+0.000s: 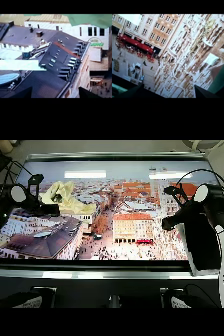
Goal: Fold the shirts.
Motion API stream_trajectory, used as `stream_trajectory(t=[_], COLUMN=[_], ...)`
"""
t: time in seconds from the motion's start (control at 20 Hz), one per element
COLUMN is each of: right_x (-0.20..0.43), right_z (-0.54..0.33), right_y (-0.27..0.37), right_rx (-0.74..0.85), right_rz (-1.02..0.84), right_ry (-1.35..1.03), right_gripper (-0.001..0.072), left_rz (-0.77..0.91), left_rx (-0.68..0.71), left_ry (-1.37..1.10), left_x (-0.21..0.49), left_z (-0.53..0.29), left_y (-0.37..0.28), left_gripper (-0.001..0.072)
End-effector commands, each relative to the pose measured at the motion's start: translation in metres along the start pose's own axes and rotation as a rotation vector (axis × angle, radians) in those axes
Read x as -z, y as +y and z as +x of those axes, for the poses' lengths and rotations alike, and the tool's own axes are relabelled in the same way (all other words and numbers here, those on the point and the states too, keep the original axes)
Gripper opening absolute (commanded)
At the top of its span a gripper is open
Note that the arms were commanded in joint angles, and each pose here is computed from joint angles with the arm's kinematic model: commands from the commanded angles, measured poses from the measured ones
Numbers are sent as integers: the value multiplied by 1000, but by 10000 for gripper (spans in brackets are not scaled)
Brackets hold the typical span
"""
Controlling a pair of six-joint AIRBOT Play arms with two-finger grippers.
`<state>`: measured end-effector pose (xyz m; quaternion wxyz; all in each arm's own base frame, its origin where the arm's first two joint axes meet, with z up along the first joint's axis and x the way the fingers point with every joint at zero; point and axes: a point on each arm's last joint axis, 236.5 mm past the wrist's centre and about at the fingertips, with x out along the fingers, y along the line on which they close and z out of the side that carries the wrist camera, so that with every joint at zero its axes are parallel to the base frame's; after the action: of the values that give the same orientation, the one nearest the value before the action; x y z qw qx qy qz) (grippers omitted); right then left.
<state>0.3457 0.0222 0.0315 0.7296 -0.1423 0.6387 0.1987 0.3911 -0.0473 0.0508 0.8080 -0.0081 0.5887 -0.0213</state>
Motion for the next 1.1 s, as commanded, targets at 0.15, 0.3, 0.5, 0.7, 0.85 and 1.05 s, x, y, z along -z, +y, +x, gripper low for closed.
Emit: stream_trajectory(t=[0.15, 0.3, 0.5, 0.7, 0.85, 1.05], right_x=[0, 0, -13, -49, -60, -70], right_z=[0, 0, -1, -7, -10, -14], right_y=[1, 0, -7, -27, -32, -36], right_rx=[-1, -1, 31, 116, 139, 154], right_rz=[-1, -1, -1, -1, 0, 11], right_ry=[0, 0, -54, -209, -257, -303], right_gripper=[664, 664, 664, 664, 664, 664], left_rz=[0, 0, 1, 0, 0, -6], left_rx=[0, 0, 0, 0, 2, 2], left_ry=[0, 0, 0, 0, -24, -145], left_x=[0, 0, 0, 0, -6, -40], left_z=[0, 0, 0, 0, 1, 3], left_y=[0, 0, 0, 0, -1, 2], left_gripper=[669, 669, 669, 669, 669, 700])
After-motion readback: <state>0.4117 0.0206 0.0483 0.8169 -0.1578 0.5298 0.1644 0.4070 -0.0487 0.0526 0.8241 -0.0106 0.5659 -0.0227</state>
